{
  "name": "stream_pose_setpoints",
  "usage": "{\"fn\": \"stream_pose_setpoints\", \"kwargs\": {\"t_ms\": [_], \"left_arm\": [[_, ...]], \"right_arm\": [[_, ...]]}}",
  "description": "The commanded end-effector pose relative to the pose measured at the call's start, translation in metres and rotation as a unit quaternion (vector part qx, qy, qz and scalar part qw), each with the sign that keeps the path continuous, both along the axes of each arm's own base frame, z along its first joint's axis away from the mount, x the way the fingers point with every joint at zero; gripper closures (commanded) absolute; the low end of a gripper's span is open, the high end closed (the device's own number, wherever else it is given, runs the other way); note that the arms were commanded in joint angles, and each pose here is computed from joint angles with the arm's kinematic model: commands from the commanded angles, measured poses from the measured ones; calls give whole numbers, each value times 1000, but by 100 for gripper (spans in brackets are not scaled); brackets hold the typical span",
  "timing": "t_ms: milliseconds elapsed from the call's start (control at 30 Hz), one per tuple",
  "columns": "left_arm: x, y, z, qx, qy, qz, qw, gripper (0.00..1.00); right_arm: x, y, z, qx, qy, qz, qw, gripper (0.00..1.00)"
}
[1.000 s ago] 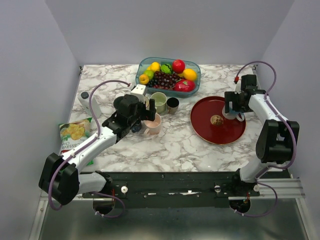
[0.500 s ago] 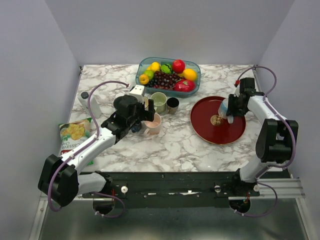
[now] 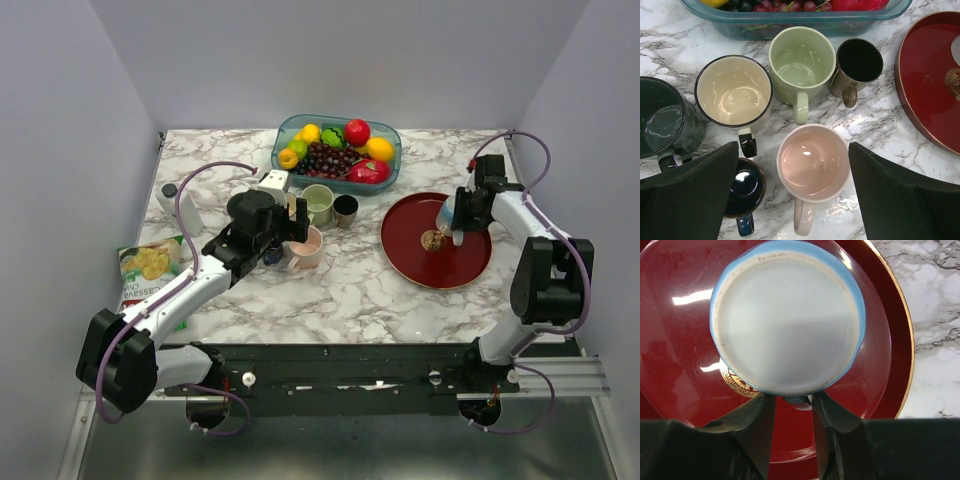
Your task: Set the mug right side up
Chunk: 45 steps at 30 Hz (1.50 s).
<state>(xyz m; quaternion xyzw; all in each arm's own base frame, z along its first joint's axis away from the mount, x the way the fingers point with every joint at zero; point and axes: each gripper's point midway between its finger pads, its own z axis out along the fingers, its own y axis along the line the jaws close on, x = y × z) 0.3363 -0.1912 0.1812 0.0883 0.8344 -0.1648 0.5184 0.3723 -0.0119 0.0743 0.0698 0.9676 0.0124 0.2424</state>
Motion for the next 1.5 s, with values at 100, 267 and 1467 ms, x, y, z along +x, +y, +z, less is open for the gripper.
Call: {"fn": "stream_pose_setpoints", "kwargs": {"t_ms": [100, 267, 1467], "left_arm": [[2, 0, 3, -8, -5, 0, 1000, 1], [2, 0, 2, -10, -2, 0, 1000, 1], [-1, -141, 209, -296, -74, -307, 902, 1]], "right_arm": [[5, -6, -10, -41, 6, -17, 999, 81], [5, -9, -8, -52, 8, -27, 998, 99], [-22, 192, 365, 505, -383, 222, 741, 99]]}}
